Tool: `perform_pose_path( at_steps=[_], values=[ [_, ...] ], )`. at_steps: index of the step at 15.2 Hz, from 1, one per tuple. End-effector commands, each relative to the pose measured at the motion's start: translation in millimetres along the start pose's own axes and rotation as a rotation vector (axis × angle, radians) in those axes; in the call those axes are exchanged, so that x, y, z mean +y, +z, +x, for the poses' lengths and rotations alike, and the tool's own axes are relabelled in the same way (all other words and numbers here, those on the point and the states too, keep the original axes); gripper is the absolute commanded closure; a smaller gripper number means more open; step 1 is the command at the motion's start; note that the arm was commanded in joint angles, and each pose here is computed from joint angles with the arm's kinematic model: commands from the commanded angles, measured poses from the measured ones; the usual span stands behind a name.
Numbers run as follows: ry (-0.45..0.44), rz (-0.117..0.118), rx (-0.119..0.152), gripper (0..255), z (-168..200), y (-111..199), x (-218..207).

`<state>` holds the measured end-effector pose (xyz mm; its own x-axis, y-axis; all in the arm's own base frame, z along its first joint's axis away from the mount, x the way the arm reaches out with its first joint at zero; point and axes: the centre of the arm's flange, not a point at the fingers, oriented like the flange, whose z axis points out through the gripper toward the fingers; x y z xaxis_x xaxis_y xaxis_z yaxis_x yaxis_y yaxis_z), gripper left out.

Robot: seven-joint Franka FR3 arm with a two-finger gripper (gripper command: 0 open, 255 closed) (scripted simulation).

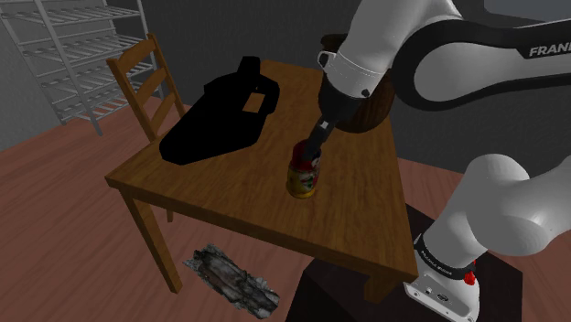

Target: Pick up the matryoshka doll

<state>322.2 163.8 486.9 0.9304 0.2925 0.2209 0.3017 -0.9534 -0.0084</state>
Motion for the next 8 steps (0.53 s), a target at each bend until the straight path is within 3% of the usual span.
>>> perform_pose_path(
  at_steps=[1, 2, 8],
  values=[
    [0.0, 0.0, 0.001, 0, -0.4, 3.1, -0.3],
    [0.0, 0.0, 0.001, 255, -0.7, 2.9, -0.3],
    [0.0, 0.0, 0.001, 255, -0.5, 2.5, -0.6]
  ],
)
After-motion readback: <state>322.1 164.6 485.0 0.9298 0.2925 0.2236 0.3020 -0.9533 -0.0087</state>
